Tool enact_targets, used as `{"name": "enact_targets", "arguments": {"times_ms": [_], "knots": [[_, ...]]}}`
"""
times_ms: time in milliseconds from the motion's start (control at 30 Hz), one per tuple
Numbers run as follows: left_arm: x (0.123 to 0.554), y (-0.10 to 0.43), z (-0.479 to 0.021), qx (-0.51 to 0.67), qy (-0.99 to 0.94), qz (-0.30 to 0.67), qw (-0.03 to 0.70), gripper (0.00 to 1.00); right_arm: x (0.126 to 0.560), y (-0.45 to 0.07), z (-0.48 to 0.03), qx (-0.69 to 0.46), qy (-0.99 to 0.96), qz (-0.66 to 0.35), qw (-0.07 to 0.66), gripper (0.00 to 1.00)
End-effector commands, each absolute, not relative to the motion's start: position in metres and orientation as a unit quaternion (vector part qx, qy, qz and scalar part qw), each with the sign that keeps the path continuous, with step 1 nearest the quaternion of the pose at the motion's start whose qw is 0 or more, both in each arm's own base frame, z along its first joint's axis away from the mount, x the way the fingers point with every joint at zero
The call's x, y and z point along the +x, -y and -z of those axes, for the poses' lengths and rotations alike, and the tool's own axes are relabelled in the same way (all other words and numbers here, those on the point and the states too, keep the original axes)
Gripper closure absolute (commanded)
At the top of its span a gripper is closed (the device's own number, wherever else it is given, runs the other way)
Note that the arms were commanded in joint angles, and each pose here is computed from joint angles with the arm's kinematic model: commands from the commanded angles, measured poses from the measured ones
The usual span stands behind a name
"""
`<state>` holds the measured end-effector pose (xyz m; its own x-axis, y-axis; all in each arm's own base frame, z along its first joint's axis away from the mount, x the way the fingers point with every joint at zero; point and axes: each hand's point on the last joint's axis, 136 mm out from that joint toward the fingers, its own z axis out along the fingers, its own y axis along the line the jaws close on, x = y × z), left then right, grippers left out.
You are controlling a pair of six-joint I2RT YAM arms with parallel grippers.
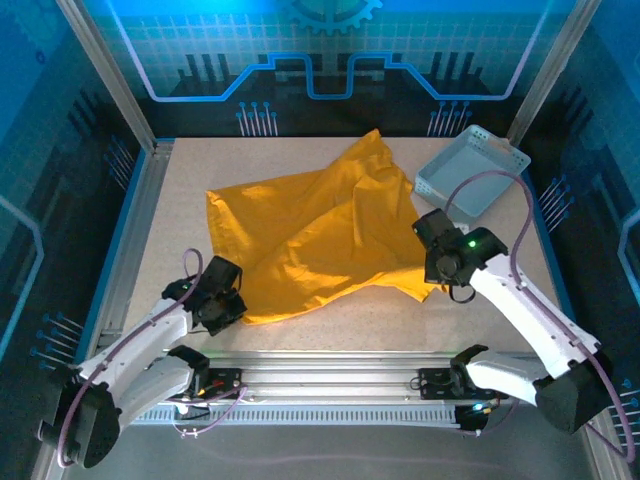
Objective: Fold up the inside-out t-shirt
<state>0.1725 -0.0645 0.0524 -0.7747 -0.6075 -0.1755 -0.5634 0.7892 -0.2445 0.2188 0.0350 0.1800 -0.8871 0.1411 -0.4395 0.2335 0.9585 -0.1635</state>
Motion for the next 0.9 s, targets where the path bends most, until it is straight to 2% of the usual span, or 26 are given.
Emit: {"name": "enact_targets", "arguments": {"times_ms": [0,133,300,433,567,733,867], "knots": [[0.208,0.053,-0.104,-0.288,-0.932,0.081,0.203,0.95,0.235,-0.021,-0.229,0.076,-0.947,0.138,0.281,1.0],[0.254,0.044,-0.124,-0.295,-0.923,0.107,0.221,0.87,0.261,-0.025,-0.243,0.05,-0.942,0.155,0.294,1.0],[0.302,0.034,-0.097,-0.314,-0.927,0.105,0.177,0.85,0.307,-0.039,-0.222,0.04,-0.95,0.141,0.276,1.0],[0.34,0.02,-0.076,-0.328,-0.928,0.088,0.151,0.78,0.342,-0.044,-0.2,0.056,-0.957,0.117,0.258,1.0],[0.372,0.017,-0.064,-0.326,-0.931,0.092,0.134,0.62,0.365,-0.047,-0.187,0.052,-0.96,0.131,0.24,1.0],[0.357,0.014,-0.075,-0.323,-0.93,0.084,0.152,0.49,0.371,-0.047,-0.178,0.048,-0.963,0.136,0.23,1.0],[0.318,0.017,-0.073,-0.317,-0.932,0.086,0.153,0.47,0.367,-0.044,-0.172,0.053,-0.964,0.13,0.225,1.0]]}}
